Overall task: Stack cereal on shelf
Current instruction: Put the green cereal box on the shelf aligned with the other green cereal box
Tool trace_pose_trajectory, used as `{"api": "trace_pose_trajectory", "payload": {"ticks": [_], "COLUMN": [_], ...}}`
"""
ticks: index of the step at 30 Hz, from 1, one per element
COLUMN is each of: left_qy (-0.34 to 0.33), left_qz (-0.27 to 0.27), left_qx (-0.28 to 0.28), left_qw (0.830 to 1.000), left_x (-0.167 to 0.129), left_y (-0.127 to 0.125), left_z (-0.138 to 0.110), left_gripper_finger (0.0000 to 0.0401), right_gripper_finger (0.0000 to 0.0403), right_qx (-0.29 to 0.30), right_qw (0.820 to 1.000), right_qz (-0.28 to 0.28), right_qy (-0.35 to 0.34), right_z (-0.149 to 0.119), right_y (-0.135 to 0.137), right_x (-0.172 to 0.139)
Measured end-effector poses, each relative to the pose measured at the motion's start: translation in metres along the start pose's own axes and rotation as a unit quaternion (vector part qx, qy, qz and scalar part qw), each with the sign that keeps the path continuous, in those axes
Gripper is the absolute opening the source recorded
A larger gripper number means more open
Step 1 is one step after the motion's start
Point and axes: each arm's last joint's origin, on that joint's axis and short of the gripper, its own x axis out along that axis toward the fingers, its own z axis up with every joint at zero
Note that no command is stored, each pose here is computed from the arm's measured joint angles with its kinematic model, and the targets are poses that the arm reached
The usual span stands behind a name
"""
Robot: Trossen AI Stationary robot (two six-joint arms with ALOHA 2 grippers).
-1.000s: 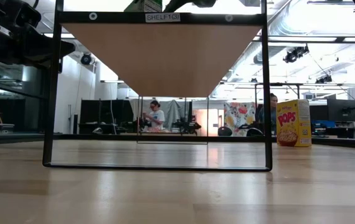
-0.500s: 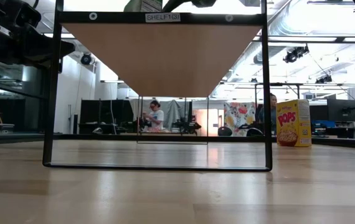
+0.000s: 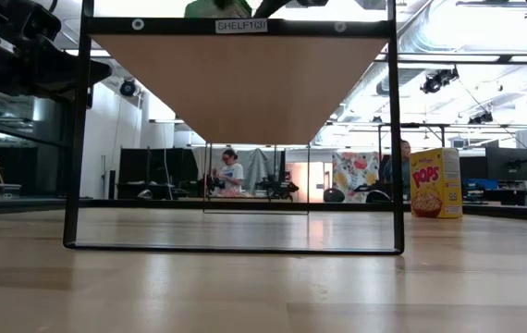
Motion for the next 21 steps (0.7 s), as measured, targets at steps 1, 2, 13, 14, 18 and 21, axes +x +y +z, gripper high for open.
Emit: {"api": "trace_pose_trajectory", "payload": {"ticks": [1, 2, 13, 14, 18, 21], "left_qy": [0.0, 0.001, 0.0, 0.0, 0.0, 0.0], "left_qz": [0.0, 0.0, 0.0, 0.0, 0.0, 0.0], "left_qx": [0.0, 0.0, 0.0, 0.0, 0.0, 0.0], "left_qw": [1.0, 1.0, 1.0, 1.0, 1.0, 1.0], "left_x": [0.0, 0.0, 0.0, 0.0, 0.0, 0.0], "left_y": [0.0, 0.0, 0.0, 0.0, 0.0, 0.0], "left_z": [0.0, 0.0, 0.0, 0.0, 0.0, 0.0], "left_gripper_finger": [0.0003, 0.0003, 0.0003, 0.0003, 0.0003, 0.0003], "right_gripper_finger": [0.0236, 0.0236, 0.0236, 0.0236, 0.0236, 0.0236], "right_qx": [0.002, 0.003, -0.023, -0.023, -0.024, -0.032], "right_qw": [1.0, 1.0, 0.999, 0.999, 0.999, 0.998], "right_qz": [0.004, 0.009, 0.04, 0.042, 0.044, 0.043], "right_qy": [-0.004, -0.007, -0.009, -0.005, 0.019, 0.025], "right_z": [0.001, 0.001, -0.006, -0.008, -0.016, -0.02], "right_y": [0.001, 0.002, 0.012, 0.013, 0.015, 0.016], "right_x": [0.0, 0.0, -0.006, -0.006, -0.008, -0.01]}}
